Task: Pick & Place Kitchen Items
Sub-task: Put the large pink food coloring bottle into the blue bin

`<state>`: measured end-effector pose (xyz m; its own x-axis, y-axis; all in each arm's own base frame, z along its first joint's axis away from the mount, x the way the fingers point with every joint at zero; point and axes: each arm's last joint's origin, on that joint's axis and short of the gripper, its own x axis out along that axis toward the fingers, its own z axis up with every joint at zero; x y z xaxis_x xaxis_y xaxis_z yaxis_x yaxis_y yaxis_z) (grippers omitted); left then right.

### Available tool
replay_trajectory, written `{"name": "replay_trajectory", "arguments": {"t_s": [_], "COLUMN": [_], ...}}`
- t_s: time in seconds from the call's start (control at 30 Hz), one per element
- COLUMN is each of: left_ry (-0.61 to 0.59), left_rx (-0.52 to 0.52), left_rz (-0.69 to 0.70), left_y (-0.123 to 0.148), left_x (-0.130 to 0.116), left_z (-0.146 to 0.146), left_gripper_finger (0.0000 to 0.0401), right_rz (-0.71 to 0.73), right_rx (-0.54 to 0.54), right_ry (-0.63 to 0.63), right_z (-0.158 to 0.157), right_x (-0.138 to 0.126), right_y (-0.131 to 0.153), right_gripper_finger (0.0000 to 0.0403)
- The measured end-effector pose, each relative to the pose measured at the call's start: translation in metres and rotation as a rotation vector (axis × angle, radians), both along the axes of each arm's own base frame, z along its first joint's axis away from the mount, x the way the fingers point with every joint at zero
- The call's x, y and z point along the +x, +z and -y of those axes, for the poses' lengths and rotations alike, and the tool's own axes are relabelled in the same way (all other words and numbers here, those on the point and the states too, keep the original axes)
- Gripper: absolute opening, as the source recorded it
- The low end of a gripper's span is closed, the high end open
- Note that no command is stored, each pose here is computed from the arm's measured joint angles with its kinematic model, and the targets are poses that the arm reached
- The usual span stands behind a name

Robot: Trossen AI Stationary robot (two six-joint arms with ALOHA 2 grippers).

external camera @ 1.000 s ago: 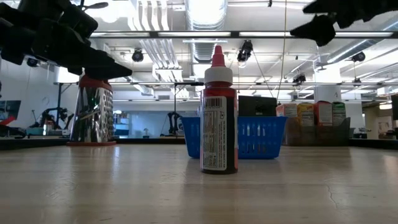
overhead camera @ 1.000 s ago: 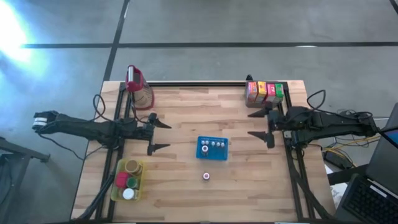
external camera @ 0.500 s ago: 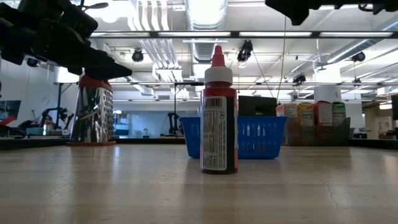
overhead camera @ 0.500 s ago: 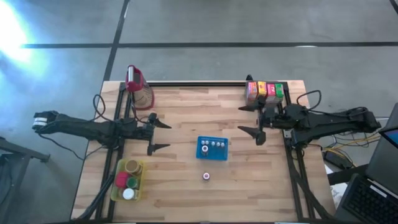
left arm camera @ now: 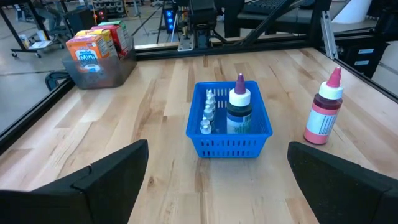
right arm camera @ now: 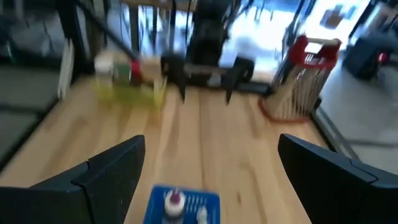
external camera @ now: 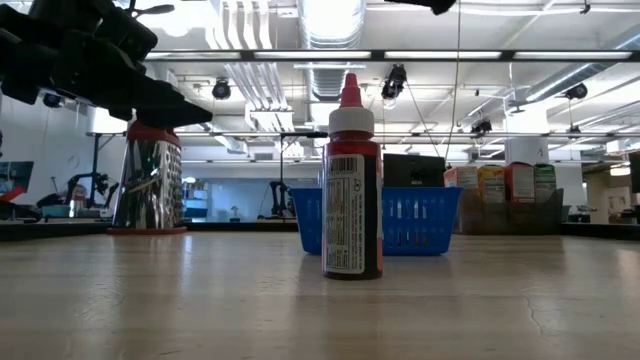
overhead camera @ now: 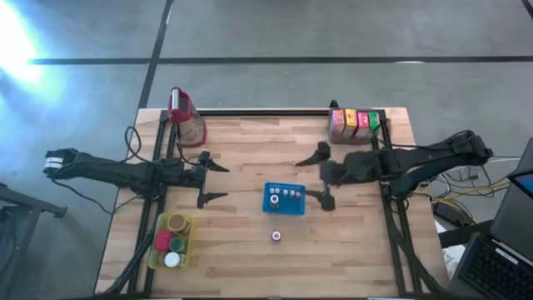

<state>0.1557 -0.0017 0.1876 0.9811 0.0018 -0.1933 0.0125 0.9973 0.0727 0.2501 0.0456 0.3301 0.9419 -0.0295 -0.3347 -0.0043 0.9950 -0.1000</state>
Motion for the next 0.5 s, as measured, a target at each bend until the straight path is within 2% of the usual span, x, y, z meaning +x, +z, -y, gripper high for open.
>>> {"name": "replay_trajectory", "arguments": {"t_s": [0.17, 0.37, 0.5], "left_ry": [0.000, 0.000, 0.000], "left_rx": [0.000, 0.000, 0.000], "left_rz": [0.000, -0.002, -0.003], "left_y": [0.000, 0.000, 0.000], "left_x": [0.000, 0.000, 0.000], "left_z": [0.000, 0.000, 0.000], "left_gripper_finger": [0.0390, 0.0390, 0.0390], "right_rz": [-0.150, -0.246, -0.297], "right_rx": [-0.029, 0.003, 0.023], "right_ry": [0.017, 0.066, 0.047], "right_z": [-0.024, -0.059, -0.079], "right_x": [0.021, 0.042, 0.048], "right_y": [-0.002, -0.012, -0.020], "right_gripper_finger": [0.0363, 0.0363, 0.0363]}}
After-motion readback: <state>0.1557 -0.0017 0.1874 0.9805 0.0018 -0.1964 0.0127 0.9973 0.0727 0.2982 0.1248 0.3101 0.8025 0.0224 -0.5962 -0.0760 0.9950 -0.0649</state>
